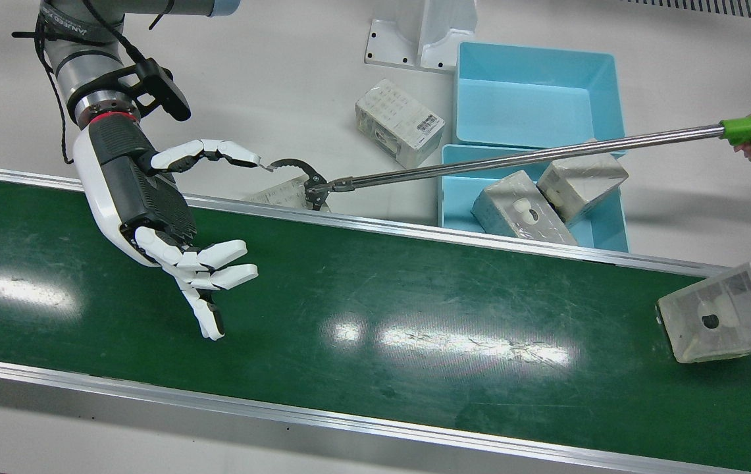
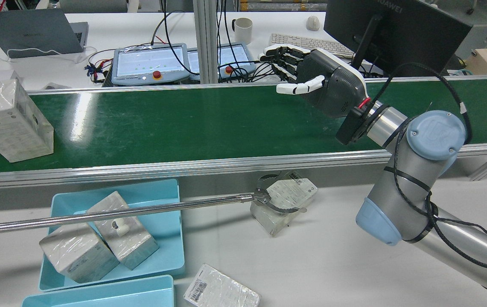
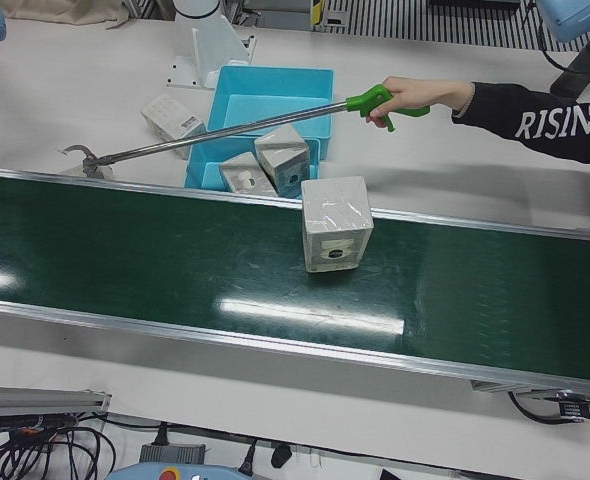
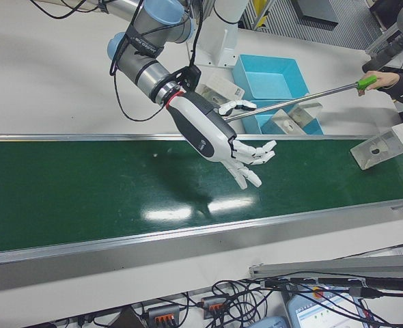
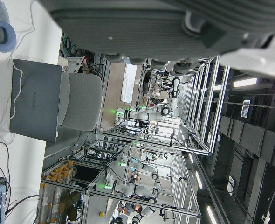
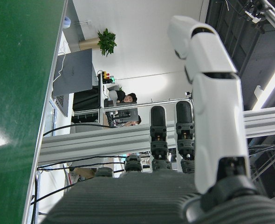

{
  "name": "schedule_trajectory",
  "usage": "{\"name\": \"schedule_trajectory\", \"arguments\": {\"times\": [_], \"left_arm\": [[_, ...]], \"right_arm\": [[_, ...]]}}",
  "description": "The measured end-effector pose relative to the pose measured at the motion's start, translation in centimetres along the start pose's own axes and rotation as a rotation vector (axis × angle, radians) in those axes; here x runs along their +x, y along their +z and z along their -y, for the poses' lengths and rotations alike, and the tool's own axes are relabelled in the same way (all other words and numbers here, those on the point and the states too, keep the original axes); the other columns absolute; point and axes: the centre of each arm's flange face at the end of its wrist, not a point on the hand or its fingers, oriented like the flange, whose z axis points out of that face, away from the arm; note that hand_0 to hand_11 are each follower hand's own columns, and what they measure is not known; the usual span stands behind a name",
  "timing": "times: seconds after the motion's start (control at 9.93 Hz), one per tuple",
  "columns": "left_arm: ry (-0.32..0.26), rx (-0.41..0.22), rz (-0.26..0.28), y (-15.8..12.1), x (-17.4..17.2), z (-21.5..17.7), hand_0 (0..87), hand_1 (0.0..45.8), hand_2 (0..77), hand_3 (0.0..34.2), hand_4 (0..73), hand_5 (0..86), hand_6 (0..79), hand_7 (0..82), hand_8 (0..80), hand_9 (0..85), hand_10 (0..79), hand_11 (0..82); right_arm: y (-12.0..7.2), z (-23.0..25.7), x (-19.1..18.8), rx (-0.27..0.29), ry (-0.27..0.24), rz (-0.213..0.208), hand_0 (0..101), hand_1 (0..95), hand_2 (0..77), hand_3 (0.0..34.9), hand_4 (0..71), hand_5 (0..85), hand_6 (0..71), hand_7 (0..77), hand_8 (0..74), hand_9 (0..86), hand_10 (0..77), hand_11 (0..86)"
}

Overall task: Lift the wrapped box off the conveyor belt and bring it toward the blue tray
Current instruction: 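Move the open right hand along the belt toward the arriving wrapped box, then lower the right hand toward the wrapped white box on the belt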

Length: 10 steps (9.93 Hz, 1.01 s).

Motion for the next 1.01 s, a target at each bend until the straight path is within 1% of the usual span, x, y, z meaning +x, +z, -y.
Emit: {"name": "schedule_trajectory", "arguments": {"times": [0.1, 0.2, 0.3, 0.4, 0.5, 0.6, 0.91, 1.01], "left_arm": [[0.000, 0.000, 0.000, 0.0, 0.0, 0.0, 0.0, 0.0, 1.1, 0.0, 0.0, 1.1, 0.0, 0.5, 0.5, 0.0, 0.5, 0.0], [0.000, 0.000, 0.000, 0.0, 0.0, 0.0, 0.0, 0.0, 1.1, 0.0, 0.0, 1.1, 0.0, 0.5, 0.5, 0.0, 0.5, 0.0], [0.000, 0.000, 0.000, 0.0, 0.0, 0.0, 0.0, 0.0, 1.1, 0.0, 0.0, 1.1, 0.0, 0.5, 0.5, 0.0, 0.5, 0.0], [0.000, 0.000, 0.000, 0.0, 0.0, 0.0, 0.0, 0.0, 1.1, 0.0, 0.0, 1.1, 0.0, 0.5, 0.5, 0.0, 0.5, 0.0], [0.000, 0.000, 0.000, 0.0, 0.0, 0.0, 0.0, 0.0, 0.5, 0.0, 0.0, 1.1, 0.0, 0.5, 0.5, 0.0, 0.0, 0.0], [0.000, 0.000, 0.000, 0.0, 0.0, 0.0, 0.0, 0.0, 0.5, 0.0, 0.0, 1.1, 0.0, 0.5, 0.5, 0.0, 0.0, 0.5], [0.000, 0.000, 0.000, 0.0, 0.0, 0.0, 0.0, 0.0, 1.1, 0.0, 0.0, 1.1, 0.0, 0.5, 0.5, 0.0, 0.0, 0.5], [0.000, 0.000, 0.000, 0.0, 0.0, 0.0, 0.0, 0.0, 1.1, 0.0, 0.0, 1.1, 0.0, 0.5, 0.5, 0.0, 0.5, 0.0]], "right_arm": [[-0.1, 0.1, -0.1, 0.007, -0.003, 0.001, 50, 19.6, 25.1, 8.2, 22.9, 29.5, 9.8, 27.8, 1.6, 6.0, 0.0, 1.1], [-0.2, 0.3, -0.2, 0.013, -0.005, 0.001, 51, 19.6, 25.1, 6.9, 24.0, 28.4, 10.9, 30.0, 1.6, 7.1, 0.0, 1.1], [0.1, 1.0, 0.2, 0.028, -0.006, -0.002, 51, 19.6, 25.1, 6.9, 24.0, 28.4, 10.9, 30.0, 1.6, 7.1, 0.0, 1.1], [0.6, 1.6, 0.6, 0.038, -0.005, -0.007, 51, 19.1, 24.0, 6.8, 21.8, 28.4, 10.9, 30.0, 1.6, 7.1, 0.0, 1.1], [0.9, 1.7, 0.9, 0.041, -0.001, -0.009, 51, 21.8, 26.2, 6.8, 22.9, 28.4, 10.9, 29.5, 1.6, 7.1, 0.0, 1.1], [1.2, 1.5, 0.9, 0.037, 0.004, -0.008, 53, 23.5, 26.7, 7.0, 18.5, 27.3, 7.6, 22.9, 0.0, 4.4, 0.0, 1.1], [2.1, 0.7, 0.4, 0.026, 0.019, 0.001, 54, 23.5, 26.7, 7.1, 18.5, 28.9, 7.6, 25.1, 0.0, 4.4, 0.0, 1.1], [2.6, 1.1, 0.5, 0.035, 0.017, 0.001, 54, 25.6, 28.4, 7.7, 19.6, 29.5, 9.3, 26.2, 0.0, 6.0, 0.0, 1.1]]}}
